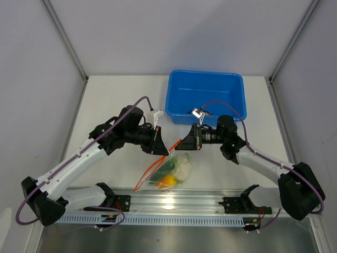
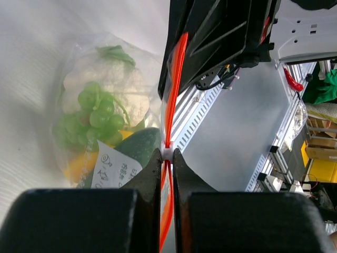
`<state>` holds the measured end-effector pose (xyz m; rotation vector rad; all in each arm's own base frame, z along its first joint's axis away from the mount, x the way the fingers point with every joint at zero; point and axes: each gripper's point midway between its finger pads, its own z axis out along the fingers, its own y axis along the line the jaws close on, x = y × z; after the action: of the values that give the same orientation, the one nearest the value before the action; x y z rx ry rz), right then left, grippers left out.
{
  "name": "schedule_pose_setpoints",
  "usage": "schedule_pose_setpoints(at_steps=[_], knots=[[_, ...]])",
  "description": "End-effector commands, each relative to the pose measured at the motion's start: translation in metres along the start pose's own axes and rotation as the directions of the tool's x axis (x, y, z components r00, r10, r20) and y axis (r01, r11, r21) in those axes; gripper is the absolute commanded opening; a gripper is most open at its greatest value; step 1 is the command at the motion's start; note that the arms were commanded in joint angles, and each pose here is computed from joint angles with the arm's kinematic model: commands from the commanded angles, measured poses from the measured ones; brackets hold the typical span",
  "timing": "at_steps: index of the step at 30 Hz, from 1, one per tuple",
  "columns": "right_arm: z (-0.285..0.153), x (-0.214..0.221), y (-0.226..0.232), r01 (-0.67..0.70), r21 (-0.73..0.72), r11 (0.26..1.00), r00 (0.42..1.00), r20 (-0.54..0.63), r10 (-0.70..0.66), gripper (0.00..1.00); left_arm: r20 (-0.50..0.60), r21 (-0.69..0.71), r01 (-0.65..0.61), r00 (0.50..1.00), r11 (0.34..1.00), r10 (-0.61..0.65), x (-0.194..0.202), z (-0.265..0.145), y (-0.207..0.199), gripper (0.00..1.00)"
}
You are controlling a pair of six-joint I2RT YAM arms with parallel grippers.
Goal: Place the food in the zip-top bag and seal the zipper
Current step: Zip the zipper food storage bag at the center of the board.
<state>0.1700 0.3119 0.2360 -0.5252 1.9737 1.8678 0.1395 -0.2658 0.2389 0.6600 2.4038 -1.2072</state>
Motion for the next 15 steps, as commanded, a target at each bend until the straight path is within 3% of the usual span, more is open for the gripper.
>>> schedule_pose_setpoints(at_steps=[1,15], knots=[[-0.008,-0.017,0.0,0.055,0.038,0.998,0.995,0.081,-0.058,0.0,-0.024,0.004,-0.001,1.0,1.0,0.001,0.018,-0.009,-0.002,0.0],[-0.034,-0.025,-0.024,0.01,0.177,0.984,0.986,0.161,-0.039,0.0,-0.019,-0.035,0.004,1.0,0.999,-0.005,0.029,-0.014,0.006,0.01]])
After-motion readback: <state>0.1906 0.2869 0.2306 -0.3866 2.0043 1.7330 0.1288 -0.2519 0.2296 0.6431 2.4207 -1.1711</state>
